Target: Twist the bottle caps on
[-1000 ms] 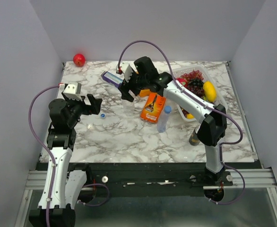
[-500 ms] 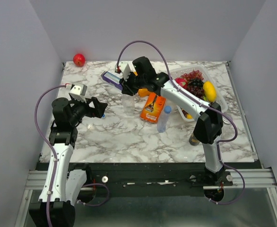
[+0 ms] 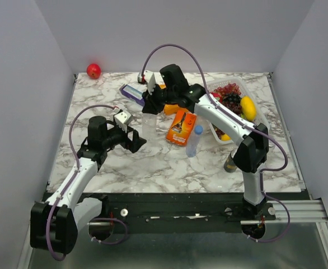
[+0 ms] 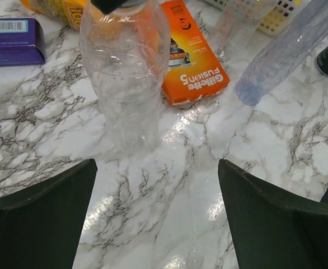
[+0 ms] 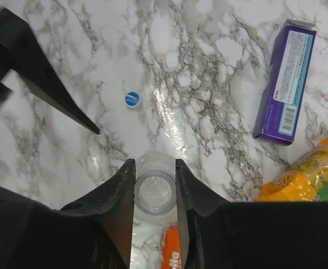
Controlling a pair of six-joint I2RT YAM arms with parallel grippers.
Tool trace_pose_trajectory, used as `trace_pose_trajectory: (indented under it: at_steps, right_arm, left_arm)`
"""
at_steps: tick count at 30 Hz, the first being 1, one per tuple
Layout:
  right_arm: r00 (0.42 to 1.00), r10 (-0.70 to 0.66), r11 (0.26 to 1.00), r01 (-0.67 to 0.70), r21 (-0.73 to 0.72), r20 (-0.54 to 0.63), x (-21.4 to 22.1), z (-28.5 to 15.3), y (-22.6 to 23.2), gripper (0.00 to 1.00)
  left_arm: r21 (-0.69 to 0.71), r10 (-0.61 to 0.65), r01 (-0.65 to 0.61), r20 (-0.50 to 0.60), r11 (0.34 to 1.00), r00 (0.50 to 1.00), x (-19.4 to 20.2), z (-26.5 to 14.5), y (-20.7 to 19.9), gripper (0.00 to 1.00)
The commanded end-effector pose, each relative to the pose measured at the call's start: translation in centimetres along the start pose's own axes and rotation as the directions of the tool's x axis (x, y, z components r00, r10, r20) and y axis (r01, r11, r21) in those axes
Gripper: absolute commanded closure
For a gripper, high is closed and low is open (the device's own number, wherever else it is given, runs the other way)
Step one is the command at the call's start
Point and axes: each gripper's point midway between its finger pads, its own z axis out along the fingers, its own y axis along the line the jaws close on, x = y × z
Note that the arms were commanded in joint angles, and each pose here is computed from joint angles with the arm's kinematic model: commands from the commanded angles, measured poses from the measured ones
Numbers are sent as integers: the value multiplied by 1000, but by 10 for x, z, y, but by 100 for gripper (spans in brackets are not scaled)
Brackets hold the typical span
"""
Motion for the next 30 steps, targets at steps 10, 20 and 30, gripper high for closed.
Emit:
trace_pose_trajectory:
  at_steps: [10,20,30]
  right_arm:
    - [978,159,964,-125,-235,133,-58,-51,62,90]
    - [974,182,953,-142,-267,133,-58,-51,69,90]
    - [978,133,983,-110,-143,159,-65,-58,49,52]
  left_arm:
    - [69,51,-53,37,996,998,-1,42,6,1]
    - [205,65,-74,54,976,996,-7,48,-14,14]
    - [238,30,-33,15,971,999,4,40,-24,51]
